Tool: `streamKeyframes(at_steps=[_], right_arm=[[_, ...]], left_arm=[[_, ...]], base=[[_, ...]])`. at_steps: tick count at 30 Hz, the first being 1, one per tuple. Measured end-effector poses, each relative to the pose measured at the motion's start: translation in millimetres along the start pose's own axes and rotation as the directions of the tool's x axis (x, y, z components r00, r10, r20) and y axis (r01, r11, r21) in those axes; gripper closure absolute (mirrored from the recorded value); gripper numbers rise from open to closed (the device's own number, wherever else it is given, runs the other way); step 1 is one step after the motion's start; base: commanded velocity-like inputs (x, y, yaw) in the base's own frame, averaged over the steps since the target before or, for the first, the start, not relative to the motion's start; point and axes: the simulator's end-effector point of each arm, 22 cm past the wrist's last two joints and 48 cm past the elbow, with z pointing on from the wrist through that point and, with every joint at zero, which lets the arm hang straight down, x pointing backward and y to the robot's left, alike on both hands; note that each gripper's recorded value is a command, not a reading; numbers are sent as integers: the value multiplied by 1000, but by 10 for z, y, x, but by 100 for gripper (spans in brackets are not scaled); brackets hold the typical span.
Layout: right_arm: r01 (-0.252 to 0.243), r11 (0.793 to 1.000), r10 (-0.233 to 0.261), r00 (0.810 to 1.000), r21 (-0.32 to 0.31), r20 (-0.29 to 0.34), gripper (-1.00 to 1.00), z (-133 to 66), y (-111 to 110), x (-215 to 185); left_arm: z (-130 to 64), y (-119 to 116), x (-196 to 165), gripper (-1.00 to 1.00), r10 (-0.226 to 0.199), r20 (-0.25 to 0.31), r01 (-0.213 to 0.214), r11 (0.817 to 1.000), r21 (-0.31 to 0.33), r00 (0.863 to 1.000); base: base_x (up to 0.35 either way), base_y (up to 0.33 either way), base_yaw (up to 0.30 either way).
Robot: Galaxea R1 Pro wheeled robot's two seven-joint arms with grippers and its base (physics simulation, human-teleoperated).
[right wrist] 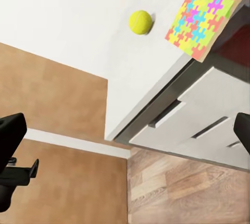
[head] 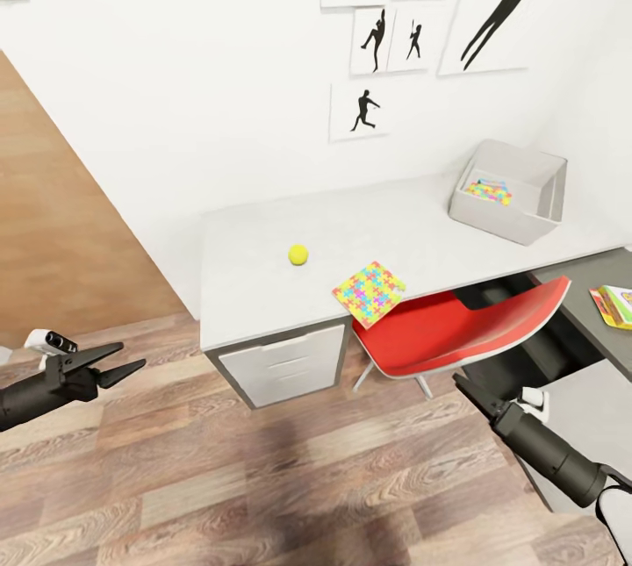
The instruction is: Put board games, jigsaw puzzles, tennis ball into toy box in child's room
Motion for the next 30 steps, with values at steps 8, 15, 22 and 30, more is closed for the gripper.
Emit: streamKeyframes(at_steps=[8,15,22,30], right_arm=[[7,1000,-7,1000,4,-1,-100,0,-6,-3],[9,1000,-9,1000,2,3,-100,-11,-4,-19],[13,1000,-13,1000,-7,4,-100,-6,35,-23],[41,999,-40,999,-16,31,-100,-13,92,-93]], left_arm=[[2,-27,5,-100,-4,1,4,1000,18,1000],[1,-17,12,-100,-7,1,7,1000,17,1000],[-4,-34,12,-100,-5,2,5,1000,18,1000],[-9,-91,7,-100,5,4,-5,1000,23,1000]], base=[[-26,-67,0],[-32,-92,7],[-2,-5,91],[0,0,79]])
